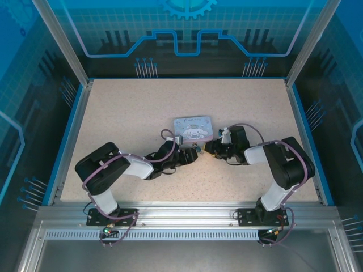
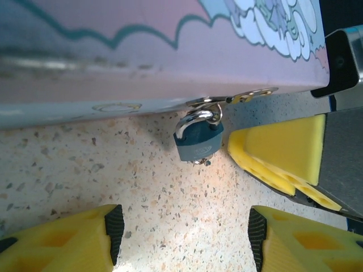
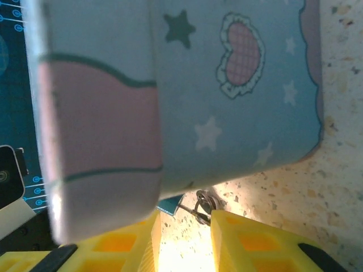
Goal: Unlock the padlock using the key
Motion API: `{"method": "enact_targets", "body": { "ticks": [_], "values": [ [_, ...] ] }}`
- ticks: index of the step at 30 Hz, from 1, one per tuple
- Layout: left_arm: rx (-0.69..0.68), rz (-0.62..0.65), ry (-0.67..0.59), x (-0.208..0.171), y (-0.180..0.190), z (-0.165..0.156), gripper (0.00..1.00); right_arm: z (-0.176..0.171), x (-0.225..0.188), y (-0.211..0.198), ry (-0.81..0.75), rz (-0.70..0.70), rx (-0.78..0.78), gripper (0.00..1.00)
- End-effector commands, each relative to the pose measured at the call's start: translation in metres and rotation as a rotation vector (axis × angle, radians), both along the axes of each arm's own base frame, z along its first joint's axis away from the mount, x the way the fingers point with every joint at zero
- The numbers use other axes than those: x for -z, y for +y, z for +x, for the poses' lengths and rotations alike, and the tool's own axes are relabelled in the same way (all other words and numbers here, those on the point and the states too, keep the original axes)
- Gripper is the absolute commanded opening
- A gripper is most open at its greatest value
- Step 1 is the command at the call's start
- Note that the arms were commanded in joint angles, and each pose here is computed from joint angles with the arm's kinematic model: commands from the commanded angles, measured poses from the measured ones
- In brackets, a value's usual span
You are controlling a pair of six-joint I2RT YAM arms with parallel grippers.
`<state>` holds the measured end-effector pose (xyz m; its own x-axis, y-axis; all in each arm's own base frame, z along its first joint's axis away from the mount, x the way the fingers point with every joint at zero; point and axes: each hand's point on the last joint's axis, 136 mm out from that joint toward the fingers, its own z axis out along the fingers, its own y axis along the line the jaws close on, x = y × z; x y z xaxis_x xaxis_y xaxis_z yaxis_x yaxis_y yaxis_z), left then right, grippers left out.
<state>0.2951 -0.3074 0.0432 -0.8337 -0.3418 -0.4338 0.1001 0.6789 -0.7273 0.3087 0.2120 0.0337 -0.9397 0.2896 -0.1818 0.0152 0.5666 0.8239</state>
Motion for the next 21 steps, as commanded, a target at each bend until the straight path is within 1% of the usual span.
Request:
{"method": "enact_targets", "body": {
  "ticks": [1,7,12,16,21],
  "values": [
    [-0.007,0.023,-0.029,0.004,-0.003,0.010,0.61,0.005,-0.005,0.010,-0.044,0.017,-0.050,0.34],
    [-0.069,-0.051,-0.010,-0.005,0.003,0.018,0.62,0.010,-0.009,0.018,-0.073,0.036,-0.105,0.40],
    [-0.109,-0.098,0.022,-0.012,0.014,0.021,0.63,0.014,-0.010,0.030,-0.078,0.060,-0.155,0.42],
    [-0.102,-0.116,0.038,-0.012,0.015,0.021,0.64,0.014,-0.007,0.040,-0.063,0.067,-0.184,0.40],
    [-0.077,-0.115,0.050,-0.003,0.011,0.018,0.65,0.009,0.000,0.045,-0.040,0.065,-0.192,0.34]
  ]
}}
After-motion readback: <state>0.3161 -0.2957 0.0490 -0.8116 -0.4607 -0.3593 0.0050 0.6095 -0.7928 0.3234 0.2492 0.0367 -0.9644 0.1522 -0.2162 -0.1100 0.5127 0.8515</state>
